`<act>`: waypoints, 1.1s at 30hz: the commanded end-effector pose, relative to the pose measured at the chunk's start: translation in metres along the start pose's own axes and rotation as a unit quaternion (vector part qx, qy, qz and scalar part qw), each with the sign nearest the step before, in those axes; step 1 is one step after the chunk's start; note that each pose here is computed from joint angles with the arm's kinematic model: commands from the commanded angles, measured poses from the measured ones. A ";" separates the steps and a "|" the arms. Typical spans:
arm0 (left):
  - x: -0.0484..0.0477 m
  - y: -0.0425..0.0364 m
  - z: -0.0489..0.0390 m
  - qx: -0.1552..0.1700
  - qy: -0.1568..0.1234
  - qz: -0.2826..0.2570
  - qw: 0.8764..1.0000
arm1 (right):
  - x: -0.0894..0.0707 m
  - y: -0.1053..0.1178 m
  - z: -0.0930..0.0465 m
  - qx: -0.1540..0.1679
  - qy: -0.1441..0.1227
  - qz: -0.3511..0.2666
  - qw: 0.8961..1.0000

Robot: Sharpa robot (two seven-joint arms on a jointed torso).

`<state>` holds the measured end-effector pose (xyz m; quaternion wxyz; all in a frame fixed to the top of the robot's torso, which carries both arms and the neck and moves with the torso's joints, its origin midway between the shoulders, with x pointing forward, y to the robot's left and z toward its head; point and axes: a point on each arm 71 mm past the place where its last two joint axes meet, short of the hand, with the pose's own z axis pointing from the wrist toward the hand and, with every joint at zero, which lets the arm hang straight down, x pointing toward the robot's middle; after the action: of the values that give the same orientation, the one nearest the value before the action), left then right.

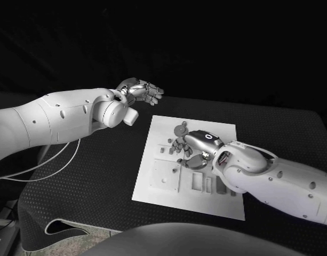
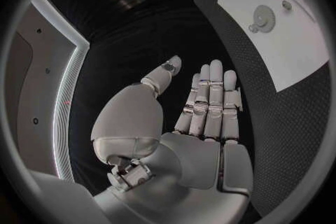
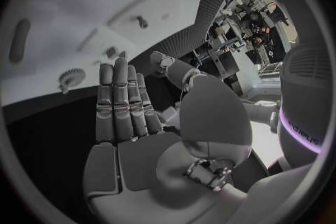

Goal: Assemble the parts on the task board

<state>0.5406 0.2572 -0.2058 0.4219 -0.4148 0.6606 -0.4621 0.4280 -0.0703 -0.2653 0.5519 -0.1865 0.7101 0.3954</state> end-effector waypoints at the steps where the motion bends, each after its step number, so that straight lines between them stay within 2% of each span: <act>1: 0.0002 -0.0021 0.0021 0.005 0.004 -0.002 1.000 | -0.018 -0.004 -0.004 0.011 0.021 0.035 0.999; 4: 0.0013 -0.0025 0.0026 0.006 0.006 -0.003 1.000 | -0.042 -0.013 -0.008 0.020 0.015 0.031 0.999; 7: 0.0015 -0.0025 0.0028 0.006 0.006 -0.003 1.000 | -0.055 -0.026 -0.014 0.038 0.023 0.017 0.999; 10: 0.0004 -0.0021 0.0024 0.006 0.006 -0.003 1.000 | -0.065 -0.042 -0.021 0.063 0.043 -0.023 0.997; 16: 0.0008 -0.0022 0.0029 0.006 0.006 -0.002 1.000 | -0.065 -0.066 -0.031 0.108 0.094 -0.069 0.987; 20: 0.0018 -0.0024 0.0032 0.006 0.008 -0.003 1.000 | -0.063 -0.076 -0.034 0.124 0.109 -0.091 0.982; 33: 0.0007 -0.0019 0.0029 0.004 0.006 -0.002 1.000 | -0.040 -0.083 -0.044 0.131 0.150 -0.100 0.975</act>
<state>0.5432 0.2572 -0.2064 0.4223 -0.4145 0.6609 -0.4617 0.4725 -0.1612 -0.2514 0.5066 -0.2237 0.8016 0.2254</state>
